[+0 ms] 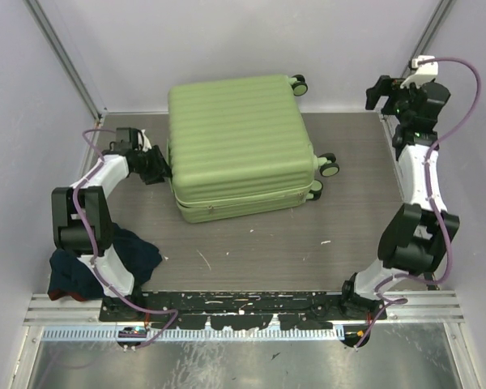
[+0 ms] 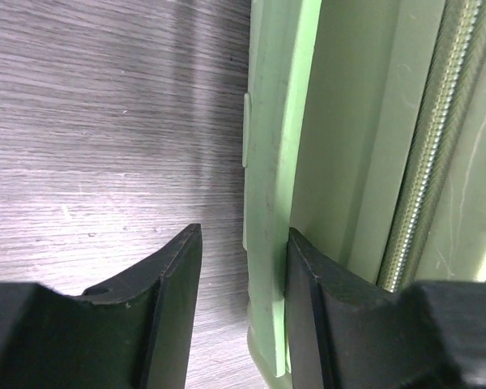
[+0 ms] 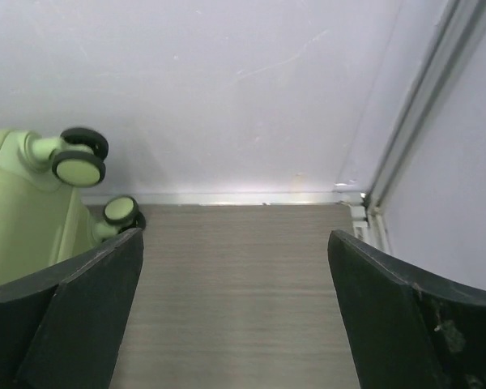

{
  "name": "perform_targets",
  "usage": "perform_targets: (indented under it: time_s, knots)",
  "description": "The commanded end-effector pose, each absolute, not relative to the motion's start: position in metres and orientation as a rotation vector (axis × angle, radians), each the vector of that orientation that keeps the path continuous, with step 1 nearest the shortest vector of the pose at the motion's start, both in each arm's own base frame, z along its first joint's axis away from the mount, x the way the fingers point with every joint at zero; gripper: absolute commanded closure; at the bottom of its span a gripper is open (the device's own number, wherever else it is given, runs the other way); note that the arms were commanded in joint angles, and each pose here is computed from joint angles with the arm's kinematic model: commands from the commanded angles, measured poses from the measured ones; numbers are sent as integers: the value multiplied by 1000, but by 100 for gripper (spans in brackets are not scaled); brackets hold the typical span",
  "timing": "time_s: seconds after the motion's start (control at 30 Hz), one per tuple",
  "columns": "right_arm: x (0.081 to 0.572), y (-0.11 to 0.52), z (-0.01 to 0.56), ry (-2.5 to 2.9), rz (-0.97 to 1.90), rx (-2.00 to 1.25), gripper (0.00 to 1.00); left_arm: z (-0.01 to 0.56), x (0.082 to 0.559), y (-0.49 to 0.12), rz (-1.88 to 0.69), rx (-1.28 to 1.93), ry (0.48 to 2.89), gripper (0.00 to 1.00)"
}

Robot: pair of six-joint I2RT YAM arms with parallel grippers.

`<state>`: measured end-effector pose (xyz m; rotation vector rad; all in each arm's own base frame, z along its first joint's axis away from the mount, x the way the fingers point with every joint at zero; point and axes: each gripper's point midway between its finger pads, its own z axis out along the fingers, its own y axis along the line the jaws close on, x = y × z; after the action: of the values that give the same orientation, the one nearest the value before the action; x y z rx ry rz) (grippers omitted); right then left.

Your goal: Pack the luggage

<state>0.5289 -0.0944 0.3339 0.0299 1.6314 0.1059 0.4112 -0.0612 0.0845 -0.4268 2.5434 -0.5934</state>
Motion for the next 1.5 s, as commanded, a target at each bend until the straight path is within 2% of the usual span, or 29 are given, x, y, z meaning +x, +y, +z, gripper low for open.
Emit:
perform_targets:
  time_s: [0.0,0.17,0.3,0.5,0.6,0.8,0.97,1.3,1.4,1.47]
  knots:
    - [477,-94,330,1693,39,-114,0,95,405,-29,-315,-424,2514,57]
    - [409,-45,306,1808,211,-301,3,99,410,-28,-231,-411,2494,55]
    - [355,-2,274,1848,391,-405,13,95,415,-31,-205,-393,2511,55]
    - [309,33,221,1863,429,-397,29,89,419,-44,-268,-407,2531,54]
    - [303,60,202,1814,449,-429,35,84,420,-45,-276,-410,2540,54]
    - [305,110,177,1771,600,-388,39,82,417,-46,-287,-402,2533,54]
    - [319,108,148,1790,592,-265,45,84,411,-48,-305,-394,2524,54]
    - [321,137,152,1746,710,-237,58,78,406,-48,-303,-380,2537,56]
    - [317,144,155,1734,714,-253,68,74,404,-49,-307,-382,2545,56]
    - [315,144,154,1733,707,-254,79,73,403,-49,-308,-380,2547,57]
